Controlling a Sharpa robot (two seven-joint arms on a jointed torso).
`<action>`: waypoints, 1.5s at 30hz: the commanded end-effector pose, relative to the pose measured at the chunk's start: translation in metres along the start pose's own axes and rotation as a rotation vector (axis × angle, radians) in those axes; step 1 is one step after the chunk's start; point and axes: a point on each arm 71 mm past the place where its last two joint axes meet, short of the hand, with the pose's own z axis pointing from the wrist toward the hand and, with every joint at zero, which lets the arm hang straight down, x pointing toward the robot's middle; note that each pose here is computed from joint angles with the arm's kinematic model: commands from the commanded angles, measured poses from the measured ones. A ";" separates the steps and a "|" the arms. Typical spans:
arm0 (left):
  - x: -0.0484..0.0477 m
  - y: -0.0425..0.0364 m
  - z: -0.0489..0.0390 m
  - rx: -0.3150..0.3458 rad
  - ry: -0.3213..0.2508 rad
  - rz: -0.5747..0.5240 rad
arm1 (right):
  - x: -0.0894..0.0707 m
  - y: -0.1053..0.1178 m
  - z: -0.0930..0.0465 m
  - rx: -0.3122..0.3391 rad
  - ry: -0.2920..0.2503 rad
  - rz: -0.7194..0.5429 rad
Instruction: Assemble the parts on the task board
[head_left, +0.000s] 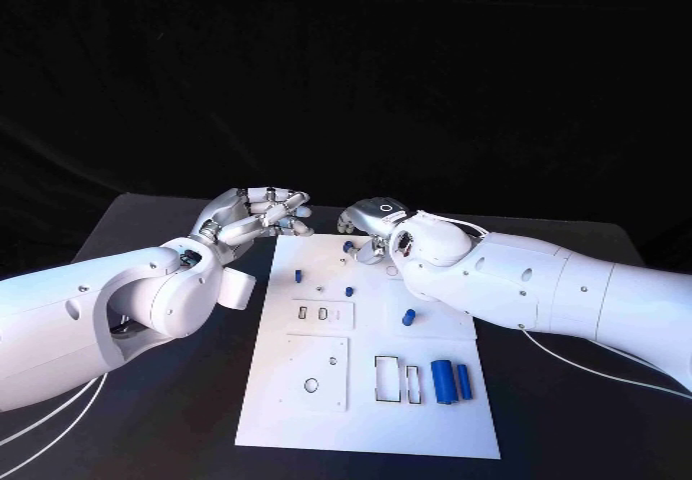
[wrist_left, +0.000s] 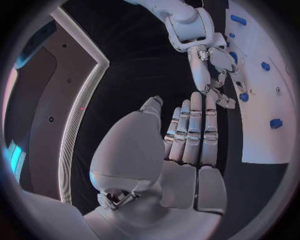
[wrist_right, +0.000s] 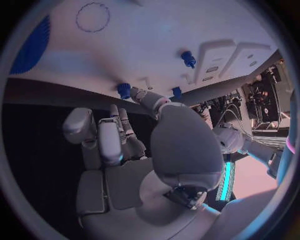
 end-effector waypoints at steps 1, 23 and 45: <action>0.0022 -0.0016 0.0007 0.005 0.018 -0.010 | 0.002 0.000 0.000 -0.008 0.022 -0.002; -0.0039 0.0003 0.0023 0.004 0.016 -0.008 | -0.020 -0.072 -0.081 0.172 0.065 0.318; -0.0017 0.0018 0.0026 -0.006 0.046 -0.017 | 0.005 -0.118 -0.091 0.333 0.157 0.332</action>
